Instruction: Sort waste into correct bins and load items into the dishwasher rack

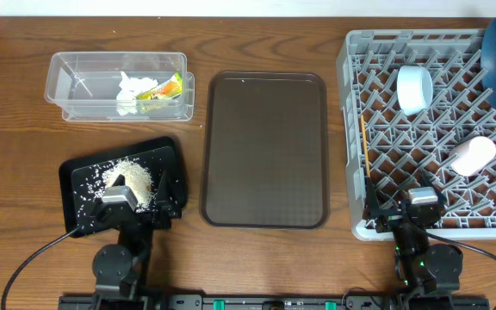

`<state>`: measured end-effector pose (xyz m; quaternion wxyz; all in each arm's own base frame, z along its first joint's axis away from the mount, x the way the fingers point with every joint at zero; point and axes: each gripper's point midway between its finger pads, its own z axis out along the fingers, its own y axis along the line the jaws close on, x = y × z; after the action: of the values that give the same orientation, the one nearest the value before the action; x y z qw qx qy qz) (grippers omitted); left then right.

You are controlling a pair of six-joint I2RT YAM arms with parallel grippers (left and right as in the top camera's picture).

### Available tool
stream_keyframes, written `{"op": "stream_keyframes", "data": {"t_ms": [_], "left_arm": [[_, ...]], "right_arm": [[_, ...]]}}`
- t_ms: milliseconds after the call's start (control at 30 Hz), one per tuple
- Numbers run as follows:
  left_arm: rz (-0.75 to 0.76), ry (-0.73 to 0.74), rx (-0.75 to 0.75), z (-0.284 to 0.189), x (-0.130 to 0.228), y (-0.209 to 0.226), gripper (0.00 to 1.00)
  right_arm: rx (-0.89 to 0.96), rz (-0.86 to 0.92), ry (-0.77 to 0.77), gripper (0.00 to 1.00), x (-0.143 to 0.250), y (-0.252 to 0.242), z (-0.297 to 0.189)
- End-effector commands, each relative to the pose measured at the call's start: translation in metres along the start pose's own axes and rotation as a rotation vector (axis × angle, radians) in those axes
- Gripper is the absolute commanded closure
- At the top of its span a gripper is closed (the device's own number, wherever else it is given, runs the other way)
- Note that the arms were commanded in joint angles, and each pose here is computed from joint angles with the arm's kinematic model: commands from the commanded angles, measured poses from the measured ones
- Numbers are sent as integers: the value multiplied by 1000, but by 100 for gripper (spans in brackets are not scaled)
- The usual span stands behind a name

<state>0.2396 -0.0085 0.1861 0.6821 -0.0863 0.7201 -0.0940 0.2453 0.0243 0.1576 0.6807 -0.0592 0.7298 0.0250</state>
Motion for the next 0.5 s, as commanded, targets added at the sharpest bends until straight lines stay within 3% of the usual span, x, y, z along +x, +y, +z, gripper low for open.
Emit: {"op": "stream_keyframes", "data": {"t_ms": [0,133,300,467], "left_arm": [[66,-37,-10,4,2,4,5],[99,-30,-7,8,16,7,5],[117,102,-30,6,48,14,5],[118,100,-28,7,47,14,5]], "right_arm": [[14,-8,0,1,0,-3,0],[14,-8,0,1,0,-3,0],[14,-8,0,1,0,-3,0],[14,-8,0,1,0,-3,0]]}}
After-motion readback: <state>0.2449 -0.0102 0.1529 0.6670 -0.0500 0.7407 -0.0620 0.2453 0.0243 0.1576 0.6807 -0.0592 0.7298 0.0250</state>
